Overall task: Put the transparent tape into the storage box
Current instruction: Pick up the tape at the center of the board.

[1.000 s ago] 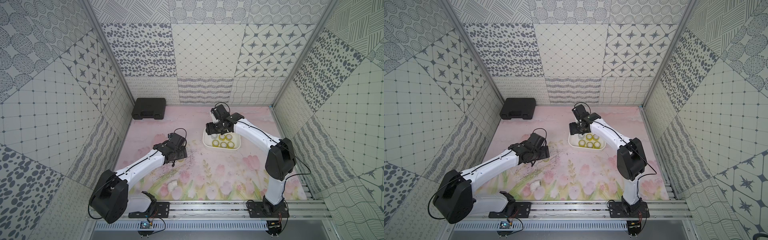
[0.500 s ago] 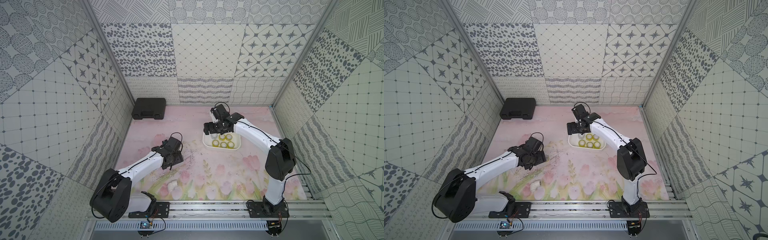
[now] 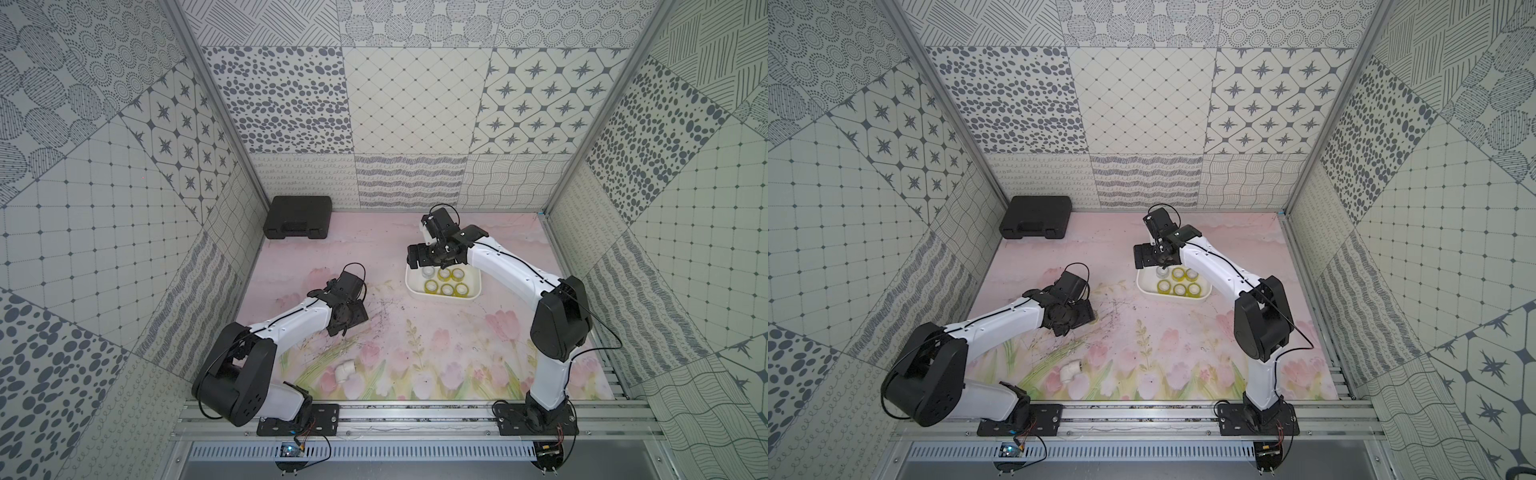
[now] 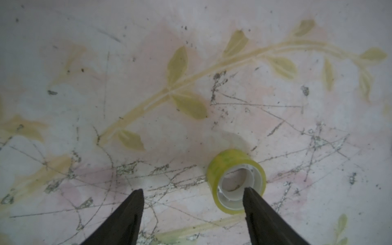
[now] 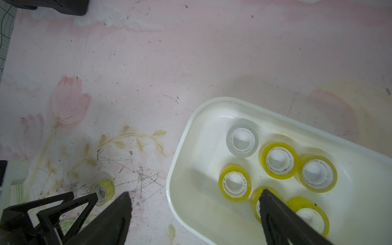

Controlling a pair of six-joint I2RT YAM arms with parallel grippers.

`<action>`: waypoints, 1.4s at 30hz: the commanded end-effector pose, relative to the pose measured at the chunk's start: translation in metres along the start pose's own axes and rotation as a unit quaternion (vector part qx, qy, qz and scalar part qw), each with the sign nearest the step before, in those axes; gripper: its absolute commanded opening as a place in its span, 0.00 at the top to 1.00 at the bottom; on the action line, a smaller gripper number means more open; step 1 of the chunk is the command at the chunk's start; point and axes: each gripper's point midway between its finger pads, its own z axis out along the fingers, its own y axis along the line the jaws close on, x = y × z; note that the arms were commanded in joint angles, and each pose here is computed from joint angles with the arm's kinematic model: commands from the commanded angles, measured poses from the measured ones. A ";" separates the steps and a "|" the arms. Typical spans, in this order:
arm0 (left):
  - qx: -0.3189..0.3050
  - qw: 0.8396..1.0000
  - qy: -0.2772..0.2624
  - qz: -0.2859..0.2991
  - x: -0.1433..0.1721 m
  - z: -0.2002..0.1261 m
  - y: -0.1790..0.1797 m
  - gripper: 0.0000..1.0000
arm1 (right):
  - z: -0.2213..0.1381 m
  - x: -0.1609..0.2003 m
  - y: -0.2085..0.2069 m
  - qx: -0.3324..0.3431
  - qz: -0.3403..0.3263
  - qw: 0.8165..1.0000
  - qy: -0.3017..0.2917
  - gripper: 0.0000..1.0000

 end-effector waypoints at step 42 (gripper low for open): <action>0.034 0.998 -0.047 0.034 -0.018 -0.019 -0.014 1.00 | -0.018 -0.025 0.008 -0.005 0.007 0.999 -0.043 0.03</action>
